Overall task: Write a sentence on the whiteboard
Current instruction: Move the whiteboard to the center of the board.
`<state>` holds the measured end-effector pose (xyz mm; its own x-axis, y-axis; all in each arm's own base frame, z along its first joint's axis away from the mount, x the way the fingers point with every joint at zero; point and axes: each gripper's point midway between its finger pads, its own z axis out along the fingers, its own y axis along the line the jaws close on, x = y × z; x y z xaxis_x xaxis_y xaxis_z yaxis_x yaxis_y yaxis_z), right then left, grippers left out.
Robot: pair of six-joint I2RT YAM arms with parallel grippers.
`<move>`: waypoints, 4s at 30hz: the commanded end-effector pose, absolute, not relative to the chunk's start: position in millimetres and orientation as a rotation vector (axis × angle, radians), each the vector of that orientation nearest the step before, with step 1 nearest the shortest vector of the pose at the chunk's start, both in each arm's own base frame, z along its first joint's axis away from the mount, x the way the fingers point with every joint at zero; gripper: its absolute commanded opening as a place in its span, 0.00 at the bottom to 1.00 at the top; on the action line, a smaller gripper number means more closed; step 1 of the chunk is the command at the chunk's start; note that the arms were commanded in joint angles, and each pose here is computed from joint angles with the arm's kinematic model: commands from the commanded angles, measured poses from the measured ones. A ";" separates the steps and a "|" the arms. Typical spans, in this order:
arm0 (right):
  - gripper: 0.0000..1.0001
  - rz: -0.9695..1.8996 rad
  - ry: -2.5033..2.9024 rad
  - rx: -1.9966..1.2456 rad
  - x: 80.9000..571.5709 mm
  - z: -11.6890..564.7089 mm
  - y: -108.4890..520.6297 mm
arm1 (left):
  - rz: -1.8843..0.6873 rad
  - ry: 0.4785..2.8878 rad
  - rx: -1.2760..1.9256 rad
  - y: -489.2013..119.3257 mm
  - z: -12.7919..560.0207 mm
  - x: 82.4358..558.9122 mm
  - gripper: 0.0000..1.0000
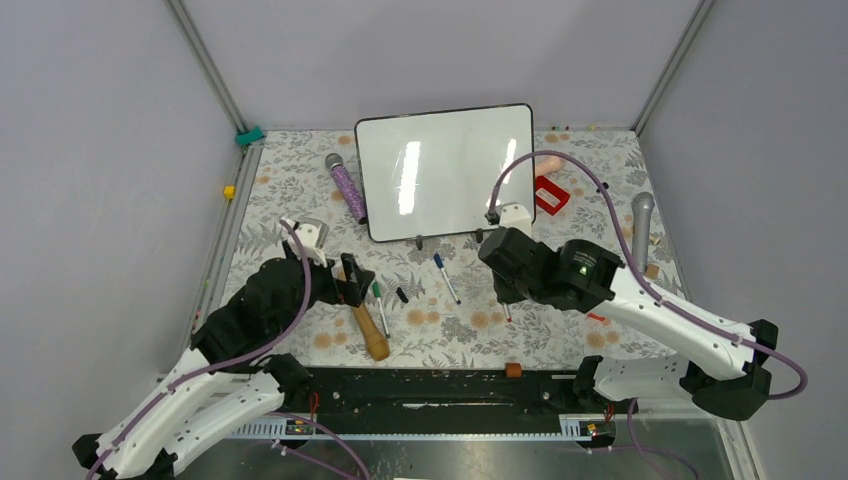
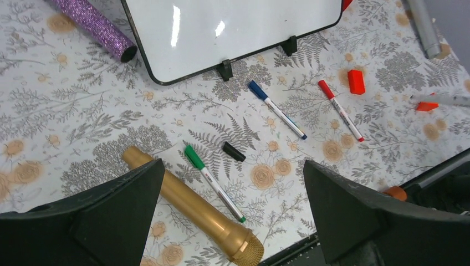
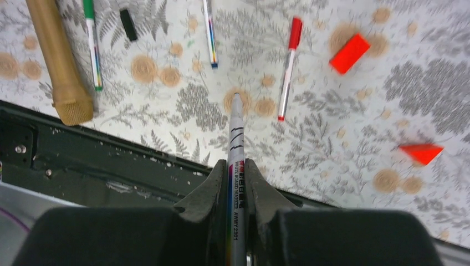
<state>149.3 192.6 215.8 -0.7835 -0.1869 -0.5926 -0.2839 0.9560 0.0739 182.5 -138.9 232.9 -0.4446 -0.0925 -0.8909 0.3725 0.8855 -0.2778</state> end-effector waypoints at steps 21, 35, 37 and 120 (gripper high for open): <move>0.00 0.250 2.186 -0.080 262.6 298.6 170.3 | -0.731 2.022 -0.223 -103.6 244.3 331.4 0.99; 0.00 0.416 2.114 -0.217 264.5 296.5 197.8 | -0.880 1.939 -0.347 -86.2 275.9 417.8 0.99; 0.00 0.472 2.052 -0.181 271.1 304.8 205.6 | -0.934 1.946 -0.360 -91.3 276.2 432.7 0.99; 0.00 0.690 1.782 -0.365 462.2 363.9 371.6 | -1.295 1.838 0.250 -152.8 125.4 423.4 0.99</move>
